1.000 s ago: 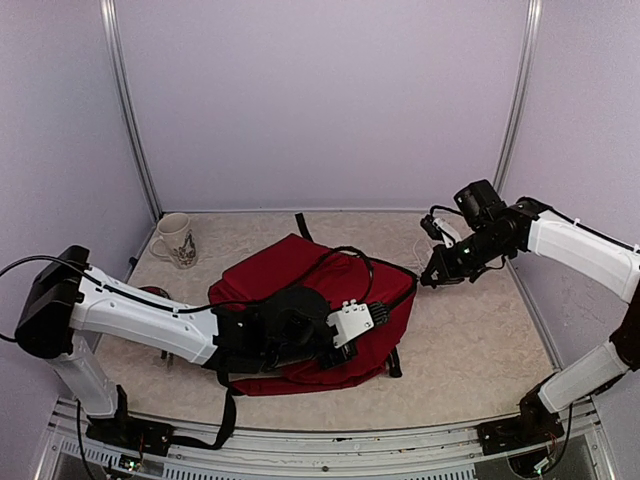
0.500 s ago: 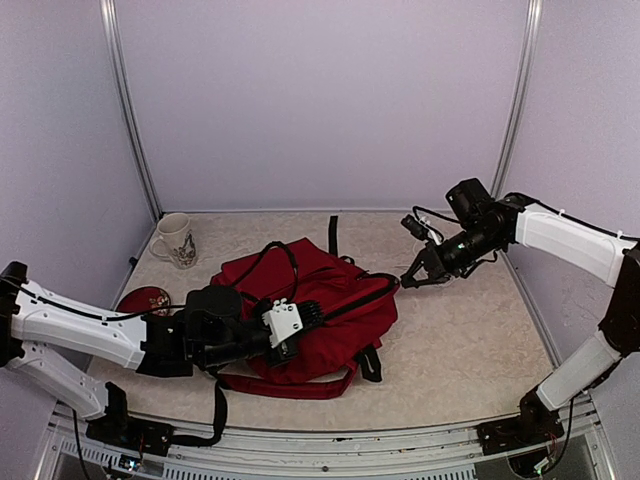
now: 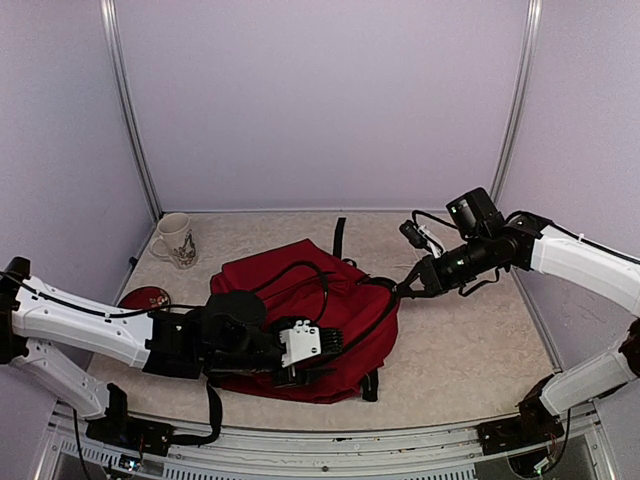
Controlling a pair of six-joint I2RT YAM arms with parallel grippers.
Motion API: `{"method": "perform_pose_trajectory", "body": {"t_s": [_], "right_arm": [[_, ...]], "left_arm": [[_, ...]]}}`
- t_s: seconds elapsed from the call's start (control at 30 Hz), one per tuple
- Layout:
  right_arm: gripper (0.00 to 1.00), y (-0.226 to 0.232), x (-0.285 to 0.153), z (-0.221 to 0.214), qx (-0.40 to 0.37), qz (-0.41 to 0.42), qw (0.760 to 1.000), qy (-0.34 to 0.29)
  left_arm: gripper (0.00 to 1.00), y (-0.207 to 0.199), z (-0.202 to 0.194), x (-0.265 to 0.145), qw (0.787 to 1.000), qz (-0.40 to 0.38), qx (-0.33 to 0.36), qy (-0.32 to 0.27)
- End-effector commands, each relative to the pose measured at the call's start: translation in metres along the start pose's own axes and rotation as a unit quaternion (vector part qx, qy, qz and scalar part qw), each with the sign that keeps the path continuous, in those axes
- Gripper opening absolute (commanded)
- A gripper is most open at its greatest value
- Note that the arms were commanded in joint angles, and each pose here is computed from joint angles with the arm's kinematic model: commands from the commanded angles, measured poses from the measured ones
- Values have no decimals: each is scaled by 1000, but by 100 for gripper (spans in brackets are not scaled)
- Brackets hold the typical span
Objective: Pack the student bag
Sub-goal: Zip the student bag into the largest pocket of the bag, then hold the largest pocket of the student bag.
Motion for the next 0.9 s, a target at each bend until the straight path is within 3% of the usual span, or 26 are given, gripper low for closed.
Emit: {"method": "perform_pose_trajectory", "body": {"t_s": [0.0,0.3,0.57,0.87], "right_arm": [[0,1,-4,5,-1,-17,1000,-20],[0,-3,4,-1,12,-15,1000,-12],[0,-3,2,-2,12,-23,1000,-15],[0,-2,2,3,10,-20,999,-27]], "left_arm": [[62,4,17,5,1000,-21,-4,-8],[72,24,41,12,995,-38,-88,-42],[73,33,53,80,990,38,-134,26],[72,35,47,100,981,101,-151,71]]}}
Point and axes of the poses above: each gripper's point midway between its finger pads, its own x axis out along the fingers, its own y axis along the line the jaws close on, z = x × y, the point moved 10 cm from there along -x, back along the fingers, and after that the axes turned 7 degrees about -x, right-handed, at the moved point
